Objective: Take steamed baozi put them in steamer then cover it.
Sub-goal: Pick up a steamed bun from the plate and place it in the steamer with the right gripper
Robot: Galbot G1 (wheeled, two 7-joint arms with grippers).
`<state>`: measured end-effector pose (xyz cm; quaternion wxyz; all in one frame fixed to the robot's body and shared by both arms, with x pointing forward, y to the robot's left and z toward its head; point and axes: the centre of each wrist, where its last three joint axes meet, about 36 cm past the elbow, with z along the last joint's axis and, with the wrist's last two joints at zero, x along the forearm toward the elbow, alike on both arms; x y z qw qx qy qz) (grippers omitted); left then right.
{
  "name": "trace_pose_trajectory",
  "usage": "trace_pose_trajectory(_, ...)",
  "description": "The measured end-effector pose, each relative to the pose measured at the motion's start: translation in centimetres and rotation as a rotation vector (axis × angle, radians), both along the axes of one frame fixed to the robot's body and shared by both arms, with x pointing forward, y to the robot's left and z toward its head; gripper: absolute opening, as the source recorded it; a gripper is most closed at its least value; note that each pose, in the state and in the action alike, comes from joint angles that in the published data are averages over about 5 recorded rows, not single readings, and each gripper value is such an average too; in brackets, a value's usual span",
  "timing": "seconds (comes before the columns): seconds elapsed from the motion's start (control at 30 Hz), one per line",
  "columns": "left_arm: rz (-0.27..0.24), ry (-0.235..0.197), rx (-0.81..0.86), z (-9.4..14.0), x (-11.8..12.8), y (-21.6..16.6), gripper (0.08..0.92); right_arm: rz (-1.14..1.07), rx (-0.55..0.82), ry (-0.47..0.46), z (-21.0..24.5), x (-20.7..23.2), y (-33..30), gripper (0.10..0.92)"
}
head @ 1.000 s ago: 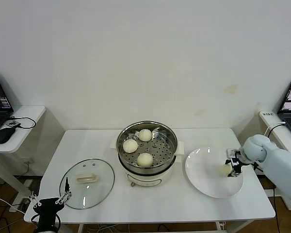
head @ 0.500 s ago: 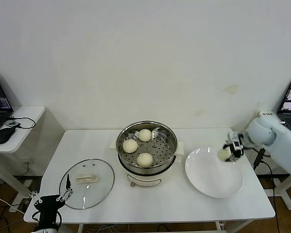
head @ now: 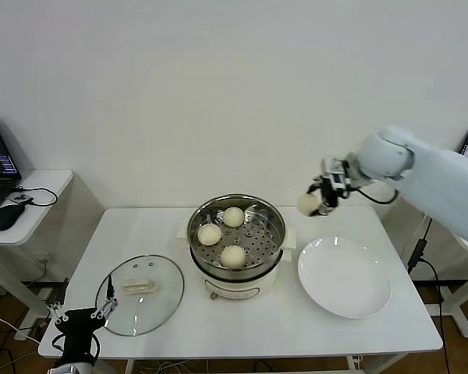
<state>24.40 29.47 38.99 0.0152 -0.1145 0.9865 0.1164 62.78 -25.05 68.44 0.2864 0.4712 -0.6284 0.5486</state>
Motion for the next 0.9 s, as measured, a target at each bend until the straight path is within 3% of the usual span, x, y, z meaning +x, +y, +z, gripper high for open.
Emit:
trace_pose_trajectory(0.47, 0.015, -0.004, 0.007, 0.1, -0.2, 0.6, 0.823, 0.065, 0.014, 0.104, -3.3, 1.1, 10.7, 0.619)
trace_pose_trajectory(0.9, 0.022, -0.005, 0.001, -0.1, -0.1, 0.7, 0.823, 0.080, -0.071, 0.128, -8.0, 2.2, 12.7, 0.619)
